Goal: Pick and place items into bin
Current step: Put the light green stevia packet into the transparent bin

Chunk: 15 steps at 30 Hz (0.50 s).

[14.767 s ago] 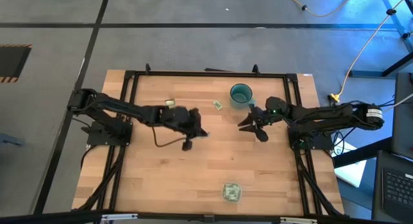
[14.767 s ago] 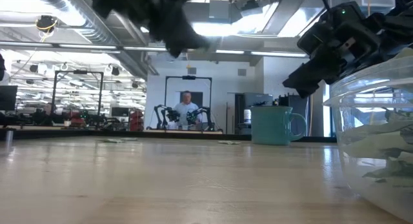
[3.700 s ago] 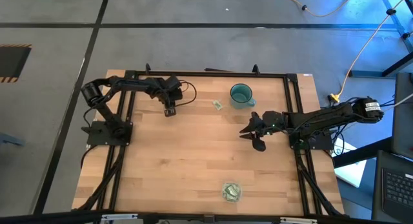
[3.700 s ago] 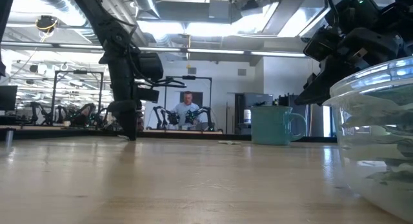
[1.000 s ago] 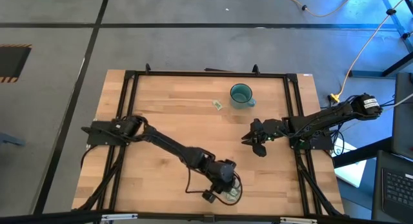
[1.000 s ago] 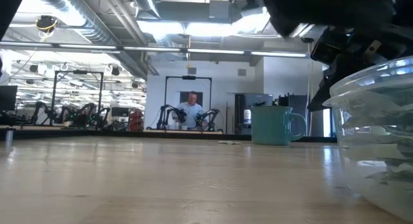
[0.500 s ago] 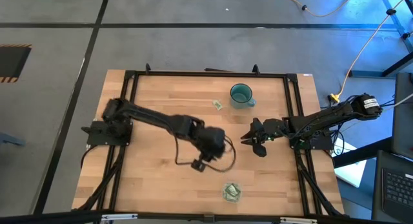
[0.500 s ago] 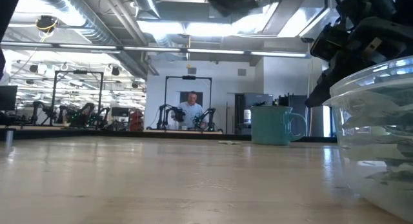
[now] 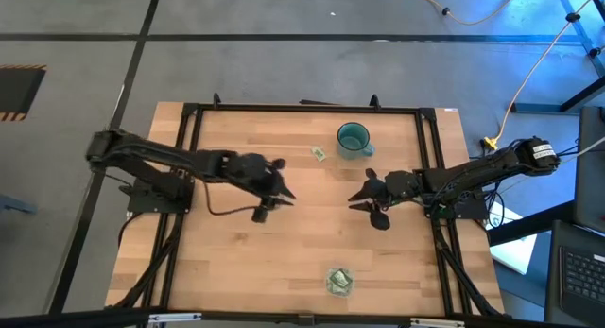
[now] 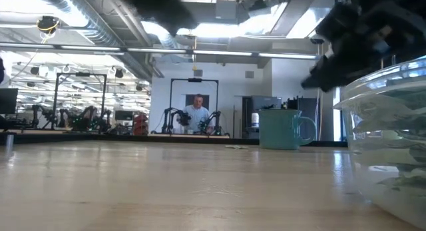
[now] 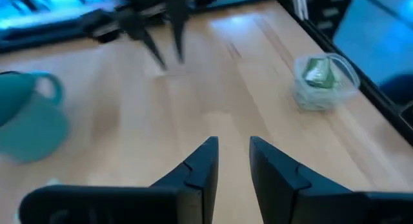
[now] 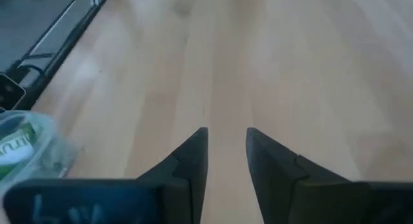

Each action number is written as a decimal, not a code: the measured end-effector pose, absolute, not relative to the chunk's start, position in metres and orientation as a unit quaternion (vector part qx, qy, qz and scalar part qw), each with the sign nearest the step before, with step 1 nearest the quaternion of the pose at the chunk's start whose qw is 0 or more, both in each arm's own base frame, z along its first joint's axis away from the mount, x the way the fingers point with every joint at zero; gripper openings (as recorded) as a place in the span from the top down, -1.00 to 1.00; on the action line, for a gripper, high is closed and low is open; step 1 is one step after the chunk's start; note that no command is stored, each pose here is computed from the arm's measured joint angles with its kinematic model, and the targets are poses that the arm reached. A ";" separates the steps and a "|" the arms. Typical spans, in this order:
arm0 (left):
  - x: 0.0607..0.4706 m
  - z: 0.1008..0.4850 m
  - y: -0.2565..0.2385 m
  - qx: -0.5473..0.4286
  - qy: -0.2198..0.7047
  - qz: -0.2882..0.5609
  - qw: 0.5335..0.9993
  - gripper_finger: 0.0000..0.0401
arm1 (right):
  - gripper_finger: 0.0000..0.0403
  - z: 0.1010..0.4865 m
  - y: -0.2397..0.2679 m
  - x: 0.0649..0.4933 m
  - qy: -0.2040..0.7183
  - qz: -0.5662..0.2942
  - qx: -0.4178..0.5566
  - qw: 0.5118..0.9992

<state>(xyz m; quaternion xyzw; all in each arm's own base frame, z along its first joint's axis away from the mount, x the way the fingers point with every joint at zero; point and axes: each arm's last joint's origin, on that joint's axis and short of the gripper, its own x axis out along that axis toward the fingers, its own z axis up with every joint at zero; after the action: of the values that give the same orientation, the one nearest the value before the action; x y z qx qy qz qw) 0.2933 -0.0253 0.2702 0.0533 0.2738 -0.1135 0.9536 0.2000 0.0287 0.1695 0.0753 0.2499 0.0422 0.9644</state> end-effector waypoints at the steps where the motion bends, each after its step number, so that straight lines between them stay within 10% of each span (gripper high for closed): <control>1: 0.284 0.266 -0.021 0.052 0.258 -0.106 0.959 0.59 | 0.46 0.175 0.029 0.203 0.245 0.045 0.065 0.966; 15: 0.173 0.205 0.034 0.048 0.089 0.038 0.994 0.59 | 0.46 0.242 -0.008 0.268 0.349 -0.038 -0.058 0.934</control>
<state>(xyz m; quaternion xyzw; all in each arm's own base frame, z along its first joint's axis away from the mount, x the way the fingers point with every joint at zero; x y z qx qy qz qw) 0.1734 0.0337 0.2050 0.0480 0.0891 0.0381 0.9941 0.2685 -0.0078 0.2425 -0.0578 0.3494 -0.0376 0.9344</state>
